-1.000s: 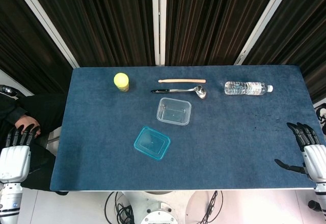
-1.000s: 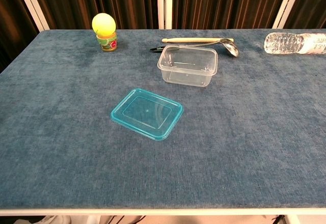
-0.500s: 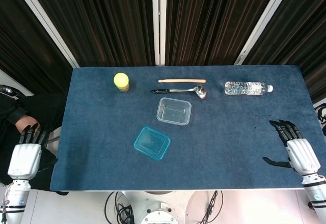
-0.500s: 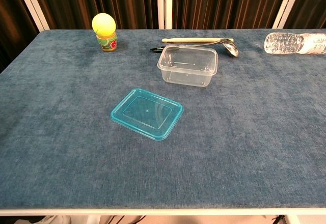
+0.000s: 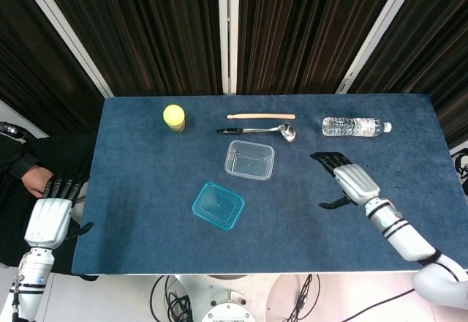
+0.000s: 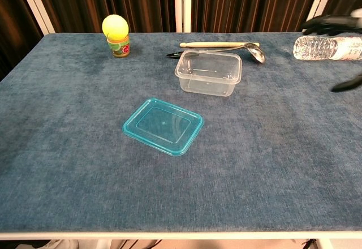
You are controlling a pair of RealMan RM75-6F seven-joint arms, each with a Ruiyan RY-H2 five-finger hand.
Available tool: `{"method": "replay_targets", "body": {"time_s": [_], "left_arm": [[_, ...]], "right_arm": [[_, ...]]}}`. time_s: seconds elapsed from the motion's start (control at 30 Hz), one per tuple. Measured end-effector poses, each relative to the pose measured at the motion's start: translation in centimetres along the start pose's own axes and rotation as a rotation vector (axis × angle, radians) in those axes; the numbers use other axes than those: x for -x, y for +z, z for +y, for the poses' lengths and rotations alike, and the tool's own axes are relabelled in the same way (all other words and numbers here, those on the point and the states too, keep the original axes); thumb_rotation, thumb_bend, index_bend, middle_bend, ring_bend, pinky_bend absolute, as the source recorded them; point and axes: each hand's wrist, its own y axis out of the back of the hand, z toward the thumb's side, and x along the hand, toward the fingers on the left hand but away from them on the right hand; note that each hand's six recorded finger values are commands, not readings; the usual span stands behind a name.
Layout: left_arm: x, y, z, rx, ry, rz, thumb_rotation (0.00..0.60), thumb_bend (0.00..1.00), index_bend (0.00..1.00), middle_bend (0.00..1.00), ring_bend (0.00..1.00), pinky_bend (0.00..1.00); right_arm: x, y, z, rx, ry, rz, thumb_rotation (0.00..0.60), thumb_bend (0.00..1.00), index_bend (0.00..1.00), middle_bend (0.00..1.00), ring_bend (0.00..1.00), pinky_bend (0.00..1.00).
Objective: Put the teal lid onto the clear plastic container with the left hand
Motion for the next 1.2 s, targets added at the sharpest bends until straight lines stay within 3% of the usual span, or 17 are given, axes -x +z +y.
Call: {"method": "replay_targets", "body": {"time_s": [0.17, 0.33, 0.57, 0.73, 0.93, 1.2], "left_arm": [[-0.2, -0.3, -0.5, 0.008, -0.017, 0.015, 0.6, 0.0, 0.13, 0.09, 0.0, 0.01], [-0.4, -0.5, -0.8, 0.013, -0.028, 0.025, 0.6, 0.0, 0.13, 0.09, 0.0, 0.01], [-0.7, -0.4, -1.0, 0.015, -0.038, 0.022, 0.6, 0.0, 0.13, 0.09, 0.0, 0.01], [-0.6, -0.6, -1.1, 0.019, -0.04, 0.025, 0.6, 0.0, 0.13, 0.09, 0.0, 0.01], [-0.8, -0.5, -1.2, 0.018, -0.041, 0.011, 0.6, 0.0, 0.13, 0.09, 0.0, 0.01], [-2.0, 1.1, -1.3, -0.007, -0.062, -0.084, 0.6, 0.0, 0.13, 0.09, 0.0, 0.01]], "right_arm": [[6.6, 2.7, -0.3, 0.041, 0.102, -0.002, 0.6, 0.03, 0.0, 0.03, 0.0, 0.0], [11.7, 4.6, -0.1, 0.061, 0.136, -0.017, 0.6, 0.03, 0.0, 0.03, 0.0, 0.0], [15.0, 6.4, -2.1, 0.124, 0.229, -0.046, 0.6, 0.03, 0.0, 0.03, 0.0, 0.0], [15.1, 7.4, -2.9, 0.195, 0.262, -0.041, 0.6, 0.03, 0.0, 0.03, 0.0, 0.0], [13.5, 7.5, -3.4, 0.209, 0.285, -0.022, 0.6, 0.03, 0.0, 0.03, 0.0, 0.0], [10.5, 7.0, -3.9, 0.213, 0.296, 0.007, 0.6, 0.03, 0.0, 0.03, 0.0, 0.0]]}}
